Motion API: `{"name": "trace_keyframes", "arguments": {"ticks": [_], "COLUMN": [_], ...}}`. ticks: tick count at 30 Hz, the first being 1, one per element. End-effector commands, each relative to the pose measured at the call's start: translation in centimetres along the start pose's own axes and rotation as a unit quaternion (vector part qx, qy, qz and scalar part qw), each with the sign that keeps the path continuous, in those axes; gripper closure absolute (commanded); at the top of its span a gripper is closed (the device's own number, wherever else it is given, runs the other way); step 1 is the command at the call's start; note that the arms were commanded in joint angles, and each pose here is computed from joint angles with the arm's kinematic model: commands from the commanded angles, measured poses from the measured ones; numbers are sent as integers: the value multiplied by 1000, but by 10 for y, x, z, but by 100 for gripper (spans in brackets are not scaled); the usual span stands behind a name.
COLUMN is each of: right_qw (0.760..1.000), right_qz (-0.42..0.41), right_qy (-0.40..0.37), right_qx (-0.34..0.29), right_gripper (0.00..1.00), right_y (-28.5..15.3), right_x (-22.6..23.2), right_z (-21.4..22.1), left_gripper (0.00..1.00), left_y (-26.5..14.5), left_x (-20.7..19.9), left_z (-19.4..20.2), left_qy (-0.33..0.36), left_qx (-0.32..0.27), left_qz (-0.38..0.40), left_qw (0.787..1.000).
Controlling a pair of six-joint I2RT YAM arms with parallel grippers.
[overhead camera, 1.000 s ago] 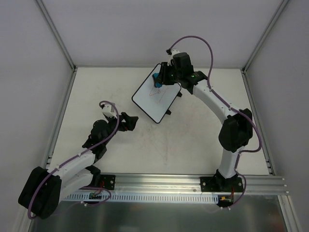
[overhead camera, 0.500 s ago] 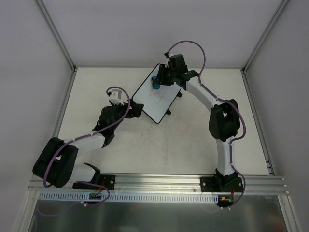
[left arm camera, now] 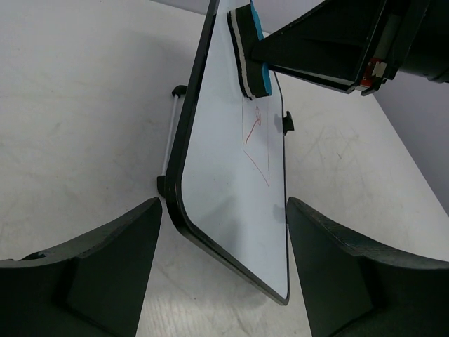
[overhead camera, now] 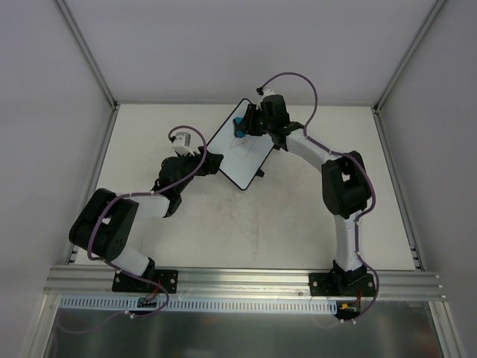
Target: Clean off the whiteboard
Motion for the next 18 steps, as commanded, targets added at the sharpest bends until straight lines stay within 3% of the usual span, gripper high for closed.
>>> {"name": "trace_keyframes", "arguments": {"ticks": [1, 11, 18], "right_qw": [995, 996, 996], "right_qz": [-28, -31, -29], "right_qy": [-8, -10, -10], "right_qx": [-92, -89, -89], "right_gripper": [100, 100, 100], "right_y": [-19, -13, -12], "right_x": [15, 13, 13], "right_z": [-34, -33, -33], "left_gripper": [28, 34, 46], "left_y": [12, 22, 14], "left_x": [-15, -10, 3], "left_z": [-22, -13, -3], "left_qy": [-7, -24, -71], "left_qx": [-46, -45, -72], "left_qz": [58, 70, 70], "left_qw": [997, 996, 992]}}
Point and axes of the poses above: each gripper's point midway between its finger pads, its own y axis out along the fingers, its own x axis along the line the jaws close on, z = x × y, the point moved 9 cm from there along -y, back along the fingers, and after that the axes turned 7 degrees about -y, right-handed, at the moved point
